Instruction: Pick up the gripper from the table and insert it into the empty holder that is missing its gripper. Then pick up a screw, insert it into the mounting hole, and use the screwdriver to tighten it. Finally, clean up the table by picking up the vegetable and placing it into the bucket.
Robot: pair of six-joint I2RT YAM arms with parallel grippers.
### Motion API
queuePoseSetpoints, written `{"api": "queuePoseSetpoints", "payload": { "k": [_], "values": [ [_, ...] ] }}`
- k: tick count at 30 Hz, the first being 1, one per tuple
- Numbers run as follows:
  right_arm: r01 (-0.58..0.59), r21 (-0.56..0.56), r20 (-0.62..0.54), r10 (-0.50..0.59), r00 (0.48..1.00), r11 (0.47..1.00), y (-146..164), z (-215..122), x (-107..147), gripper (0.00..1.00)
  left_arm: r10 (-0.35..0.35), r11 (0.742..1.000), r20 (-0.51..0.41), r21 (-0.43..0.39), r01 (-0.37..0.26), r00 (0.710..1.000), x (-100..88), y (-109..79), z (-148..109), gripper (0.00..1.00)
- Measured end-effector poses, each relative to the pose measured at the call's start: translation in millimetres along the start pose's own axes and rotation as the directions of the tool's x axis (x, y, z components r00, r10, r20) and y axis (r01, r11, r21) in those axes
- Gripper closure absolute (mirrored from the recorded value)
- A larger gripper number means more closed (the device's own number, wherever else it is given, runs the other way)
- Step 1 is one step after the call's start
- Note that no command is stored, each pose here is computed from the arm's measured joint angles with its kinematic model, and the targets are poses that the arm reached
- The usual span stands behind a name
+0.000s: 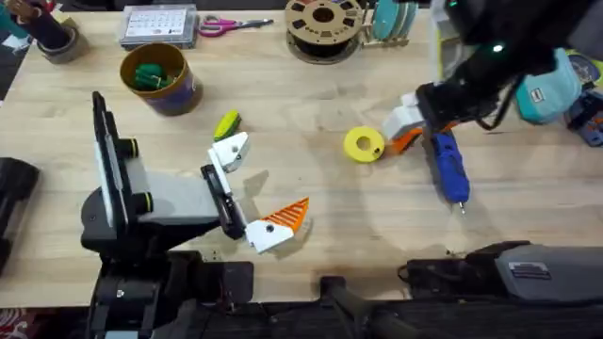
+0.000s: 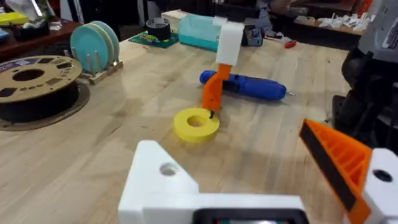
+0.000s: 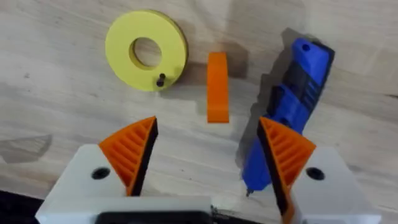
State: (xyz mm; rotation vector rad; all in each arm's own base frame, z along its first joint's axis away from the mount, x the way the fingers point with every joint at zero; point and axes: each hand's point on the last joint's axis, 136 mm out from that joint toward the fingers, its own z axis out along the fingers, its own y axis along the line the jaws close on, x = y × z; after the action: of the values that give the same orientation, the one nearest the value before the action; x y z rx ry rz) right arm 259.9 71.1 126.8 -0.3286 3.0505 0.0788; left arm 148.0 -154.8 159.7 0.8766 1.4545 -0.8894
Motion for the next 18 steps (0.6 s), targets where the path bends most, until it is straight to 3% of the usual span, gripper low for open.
{"api": "queuePoseSetpoints", "payload": {
  "k": [18],
  "values": [
    [-0.042, 0.001, 0.05, 0.042, 0.998, 0.999, -10, 34, -11, 0.003, 0.0, 1.0, 0.0, 0.0, 0.0, 1.0, 0.0, -0.1, 0, 0.015]
  ]
}}
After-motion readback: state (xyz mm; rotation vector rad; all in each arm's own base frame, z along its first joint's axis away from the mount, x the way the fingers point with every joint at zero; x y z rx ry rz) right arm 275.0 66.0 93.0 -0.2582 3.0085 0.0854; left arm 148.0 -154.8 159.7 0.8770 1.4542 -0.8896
